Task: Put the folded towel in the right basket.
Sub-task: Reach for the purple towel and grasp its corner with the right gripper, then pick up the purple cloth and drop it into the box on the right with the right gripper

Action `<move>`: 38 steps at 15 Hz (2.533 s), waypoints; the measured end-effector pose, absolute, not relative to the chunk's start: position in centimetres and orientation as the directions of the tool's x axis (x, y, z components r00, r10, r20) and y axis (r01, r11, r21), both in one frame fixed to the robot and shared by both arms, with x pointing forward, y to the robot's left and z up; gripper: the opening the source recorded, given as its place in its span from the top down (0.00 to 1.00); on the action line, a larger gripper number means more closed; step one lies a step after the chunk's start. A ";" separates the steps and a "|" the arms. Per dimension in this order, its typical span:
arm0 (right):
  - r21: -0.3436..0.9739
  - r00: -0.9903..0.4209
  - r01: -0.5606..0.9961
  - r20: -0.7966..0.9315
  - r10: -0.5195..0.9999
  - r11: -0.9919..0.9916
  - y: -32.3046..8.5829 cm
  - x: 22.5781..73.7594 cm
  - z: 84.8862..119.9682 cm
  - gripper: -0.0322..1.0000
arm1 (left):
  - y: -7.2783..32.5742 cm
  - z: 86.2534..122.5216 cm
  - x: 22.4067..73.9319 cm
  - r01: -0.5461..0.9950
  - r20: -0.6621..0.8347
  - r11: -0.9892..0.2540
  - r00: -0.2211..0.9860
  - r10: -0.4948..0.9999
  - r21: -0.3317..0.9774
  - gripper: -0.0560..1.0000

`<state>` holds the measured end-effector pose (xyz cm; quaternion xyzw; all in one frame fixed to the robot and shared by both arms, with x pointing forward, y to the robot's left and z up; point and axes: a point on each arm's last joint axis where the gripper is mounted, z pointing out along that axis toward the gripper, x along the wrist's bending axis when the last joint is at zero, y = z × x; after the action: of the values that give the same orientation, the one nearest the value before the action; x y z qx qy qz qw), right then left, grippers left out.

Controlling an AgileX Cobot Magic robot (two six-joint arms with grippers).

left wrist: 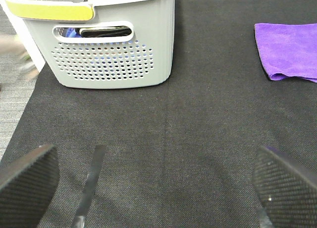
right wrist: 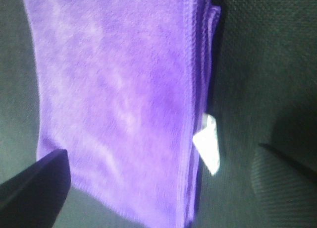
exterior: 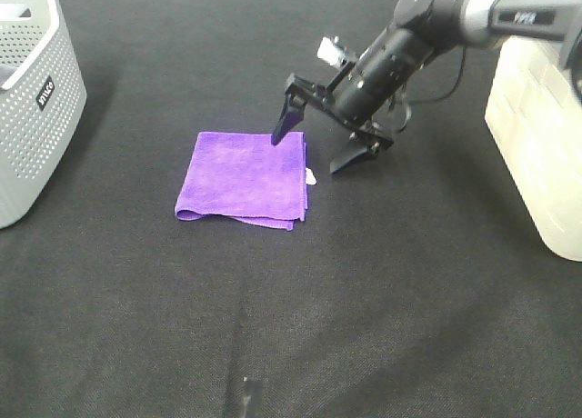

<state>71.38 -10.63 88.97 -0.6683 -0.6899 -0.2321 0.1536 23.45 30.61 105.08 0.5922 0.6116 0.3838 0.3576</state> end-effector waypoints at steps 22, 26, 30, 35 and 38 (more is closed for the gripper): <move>0.408 -0.274 0.911 0.506 0.818 0.053 -12.0 69.7 103.5 0.87 | 30.6 105.1 23.4 0.450 0.017 0.004 -0.043 0.999 0.893 0.01; 0.582 -0.181 0.809 0.380 0.907 -0.082 -24.7 68.4 112.9 0.87 | 30.6 105.1 23.4 0.450 0.017 0.004 -0.043 0.999 0.893 0.01; 0.650 0.084 0.734 0.204 0.975 -0.199 -37.9 64.9 116.8 0.87 | 30.6 105.1 23.4 0.450 0.017 0.004 -0.043 0.999 0.893 0.01; 0.537 0.157 0.824 0.084 0.984 -0.178 -40.1 66.7 112.0 0.63 | 30.6 105.1 23.4 0.450 0.017 0.004 -0.043 0.999 0.893 0.01; 0.469 0.150 0.868 0.069 0.986 -0.164 -39.3 67.2 110.3 0.09 | 30.6 105.1 23.4 0.450 0.017 0.004 -0.043 0.999 0.893 0.01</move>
<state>67.23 -39.34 110.31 -0.7407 -0.6259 -0.1831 -0.1618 23.45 30.61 105.08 0.5922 0.6116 0.3838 0.3576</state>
